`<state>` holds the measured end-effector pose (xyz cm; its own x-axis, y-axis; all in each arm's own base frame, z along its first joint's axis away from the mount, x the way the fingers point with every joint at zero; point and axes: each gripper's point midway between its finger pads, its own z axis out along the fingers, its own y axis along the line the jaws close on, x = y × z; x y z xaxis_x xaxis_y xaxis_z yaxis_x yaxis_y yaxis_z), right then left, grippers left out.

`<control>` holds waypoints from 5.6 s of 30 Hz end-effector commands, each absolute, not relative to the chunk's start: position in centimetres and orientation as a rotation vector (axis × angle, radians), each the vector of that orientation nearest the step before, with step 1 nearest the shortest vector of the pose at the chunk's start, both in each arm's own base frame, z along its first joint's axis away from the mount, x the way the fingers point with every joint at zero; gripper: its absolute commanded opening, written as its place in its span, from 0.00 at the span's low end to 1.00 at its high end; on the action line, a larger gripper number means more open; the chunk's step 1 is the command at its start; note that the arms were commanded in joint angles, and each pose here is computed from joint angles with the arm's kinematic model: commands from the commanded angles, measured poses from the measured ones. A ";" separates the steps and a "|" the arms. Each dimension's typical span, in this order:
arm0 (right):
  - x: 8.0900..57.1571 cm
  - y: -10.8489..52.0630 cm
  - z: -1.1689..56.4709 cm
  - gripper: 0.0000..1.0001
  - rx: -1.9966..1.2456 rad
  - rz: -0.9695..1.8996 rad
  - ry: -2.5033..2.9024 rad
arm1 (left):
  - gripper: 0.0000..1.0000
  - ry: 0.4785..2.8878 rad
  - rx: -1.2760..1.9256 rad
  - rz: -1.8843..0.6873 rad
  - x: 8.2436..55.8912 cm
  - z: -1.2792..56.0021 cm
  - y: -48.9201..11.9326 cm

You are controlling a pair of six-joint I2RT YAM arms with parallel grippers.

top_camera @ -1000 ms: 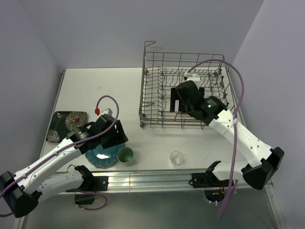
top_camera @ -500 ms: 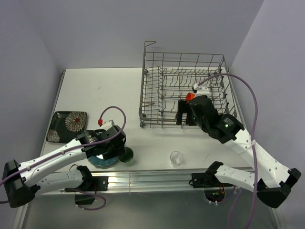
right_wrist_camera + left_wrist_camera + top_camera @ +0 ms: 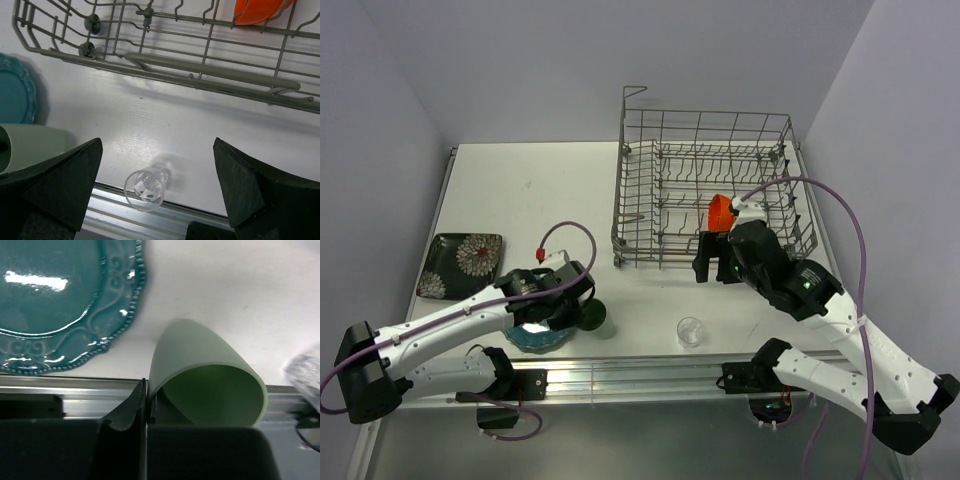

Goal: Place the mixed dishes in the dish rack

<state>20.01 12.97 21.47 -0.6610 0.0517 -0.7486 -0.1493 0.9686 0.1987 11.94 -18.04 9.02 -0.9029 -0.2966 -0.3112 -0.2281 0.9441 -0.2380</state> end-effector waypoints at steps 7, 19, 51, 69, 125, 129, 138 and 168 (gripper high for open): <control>17.5 15.1 25.3 1.00 -0.136 0.579 2.211 | 0.00 2.492 -0.226 -0.934 13.2 22.6 -24.6; 10.8 20.4 31.7 1.00 -0.404 1.213 1.958 | 0.00 1.769 0.284 -1.894 8.1 38.0 -30.7; 3.4 21.9 41.1 0.93 -0.646 1.769 1.482 | 0.00 1.672 0.432 -2.034 7.5 38.8 -33.4; 6.1 21.8 39.4 0.00 -0.533 1.610 1.612 | 0.87 1.714 0.396 -1.991 8.0 37.7 -33.2; 39.6 -1.6 26.3 0.00 0.488 -0.223 2.461 | 0.99 2.148 0.121 -0.962 16.4 24.4 -26.0; 40.7 -1.9 24.8 0.00 0.505 -0.170 2.493 | 0.99 2.137 0.119 -0.971 16.4 24.7 -26.0; 41.8 -0.9 20.6 0.00 0.496 -0.069 2.563 | 0.99 2.138 0.117 -0.937 16.7 24.5 -25.6; 46.6 -3.5 16.5 0.10 0.588 -0.038 2.570 | 0.99 2.258 0.172 -0.940 16.6 20.5 -28.2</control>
